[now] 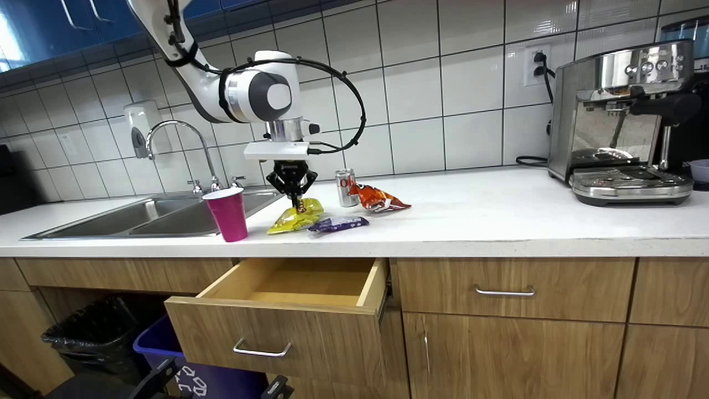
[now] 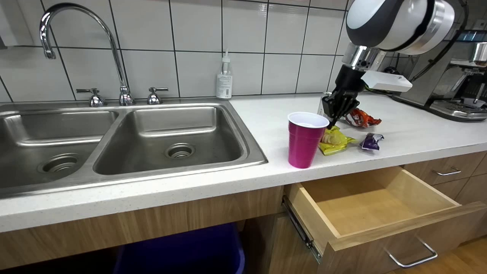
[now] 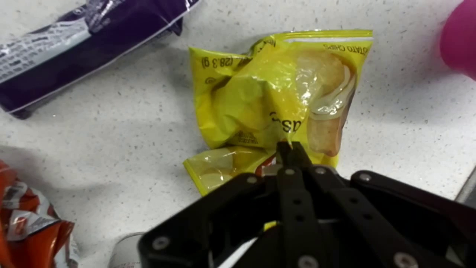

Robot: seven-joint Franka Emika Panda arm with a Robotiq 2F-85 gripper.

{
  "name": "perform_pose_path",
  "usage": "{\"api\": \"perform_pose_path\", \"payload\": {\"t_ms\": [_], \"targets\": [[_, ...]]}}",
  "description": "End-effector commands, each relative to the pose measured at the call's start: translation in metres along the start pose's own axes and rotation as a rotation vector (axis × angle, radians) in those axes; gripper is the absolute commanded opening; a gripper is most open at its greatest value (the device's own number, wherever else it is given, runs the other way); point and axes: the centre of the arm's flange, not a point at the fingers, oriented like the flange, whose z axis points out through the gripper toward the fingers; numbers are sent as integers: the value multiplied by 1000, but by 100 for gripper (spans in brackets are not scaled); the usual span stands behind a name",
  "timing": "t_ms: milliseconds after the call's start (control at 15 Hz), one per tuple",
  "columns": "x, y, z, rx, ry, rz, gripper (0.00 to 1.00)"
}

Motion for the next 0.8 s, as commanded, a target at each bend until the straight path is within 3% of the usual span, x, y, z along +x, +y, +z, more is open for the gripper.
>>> {"api": "perform_pose_path", "payload": {"t_ms": [0,733], "targets": [[-11,-3,-18,2,-9,-54,0],[-28,-15,-64,15,19,-165,0]]}}
